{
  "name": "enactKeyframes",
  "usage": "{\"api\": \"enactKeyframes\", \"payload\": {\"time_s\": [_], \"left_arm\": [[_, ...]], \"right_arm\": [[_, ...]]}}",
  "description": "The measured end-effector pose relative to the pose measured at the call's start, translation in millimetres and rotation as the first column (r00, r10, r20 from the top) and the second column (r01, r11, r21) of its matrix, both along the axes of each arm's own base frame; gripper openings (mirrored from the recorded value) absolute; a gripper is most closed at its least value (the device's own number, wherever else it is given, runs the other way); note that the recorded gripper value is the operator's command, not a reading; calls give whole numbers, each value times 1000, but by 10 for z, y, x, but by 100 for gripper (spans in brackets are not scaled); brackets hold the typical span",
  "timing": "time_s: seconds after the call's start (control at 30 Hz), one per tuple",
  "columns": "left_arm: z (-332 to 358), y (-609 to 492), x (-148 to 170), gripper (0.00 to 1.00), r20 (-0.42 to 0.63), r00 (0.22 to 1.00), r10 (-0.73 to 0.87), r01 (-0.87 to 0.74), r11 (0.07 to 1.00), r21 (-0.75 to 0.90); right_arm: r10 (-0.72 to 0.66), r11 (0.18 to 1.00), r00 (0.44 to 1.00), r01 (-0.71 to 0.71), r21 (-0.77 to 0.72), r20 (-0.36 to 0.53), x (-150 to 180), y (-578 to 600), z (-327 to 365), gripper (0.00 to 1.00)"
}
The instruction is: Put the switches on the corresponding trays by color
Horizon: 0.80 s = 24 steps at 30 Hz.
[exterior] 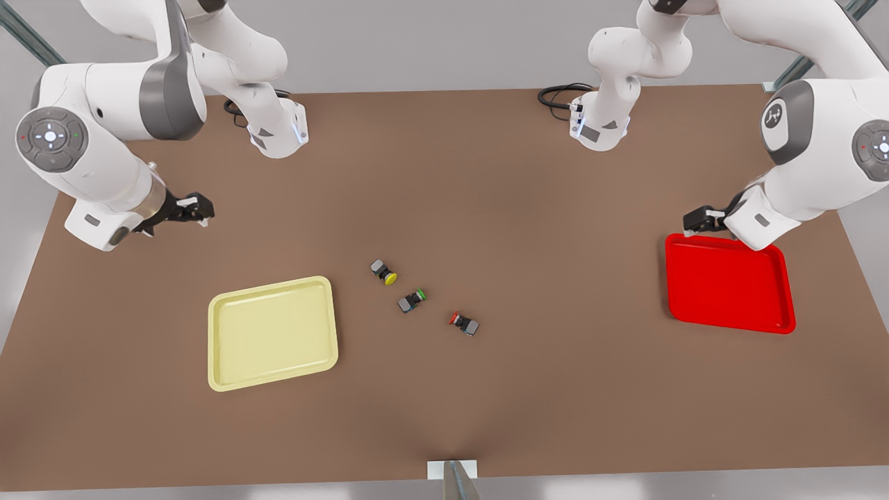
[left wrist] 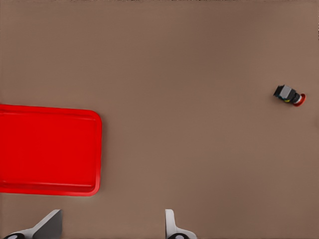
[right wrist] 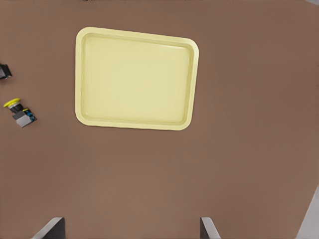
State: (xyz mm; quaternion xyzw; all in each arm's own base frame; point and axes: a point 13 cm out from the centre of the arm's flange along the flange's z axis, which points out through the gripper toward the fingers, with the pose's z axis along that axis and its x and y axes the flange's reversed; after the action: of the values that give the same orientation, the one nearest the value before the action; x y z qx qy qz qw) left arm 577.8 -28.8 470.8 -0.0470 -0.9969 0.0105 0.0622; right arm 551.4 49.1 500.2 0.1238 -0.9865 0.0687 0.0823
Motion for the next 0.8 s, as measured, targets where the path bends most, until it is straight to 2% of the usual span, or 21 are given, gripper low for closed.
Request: {"api": "enactKeyframes", "payload": {"time_s": [0.13,0.2,0.3,0.37,0.47,0.57,0.63,0.8], "left_arm": [[-4,-43,45,100,11,1000,-11,11,1000,-1],[-279,-228,123,100,-21,999,-37,38,999,11],[-1585,-1718,234,100,-130,977,-167,178,980,83],[-2323,-2638,111,100,-130,975,-182,200,970,137],[-2981,-3284,38,100,-70,996,-54,64,986,153],[-3244,-3510,211,100,30,983,179,-182,975,126],[-3254,-3722,317,100,70,940,333,-337,940,52],[-3377,-4193,466,100,67,775,628,-621,777,-101]], "right_arm": [[11,1000,1000,-11,2,15,45,0,8,100],[21,1000,1000,-21,0,9,56,34,-28,100],[136,990,985,-138,-7,-108,68,686,-648,100],[254,966,947,-259,0,-194,-30,1426,-1224,100],[347,936,903,-352,25,-253,-253,2197,-1913,100],[352,935,902,-352,44,-250,-321,2547,-2287,100],[329,943,909,-328,49,-254,-382,2624,-2521,100],[283,958,921,-284,37,-269,-794,2641,-3393,100]]}}
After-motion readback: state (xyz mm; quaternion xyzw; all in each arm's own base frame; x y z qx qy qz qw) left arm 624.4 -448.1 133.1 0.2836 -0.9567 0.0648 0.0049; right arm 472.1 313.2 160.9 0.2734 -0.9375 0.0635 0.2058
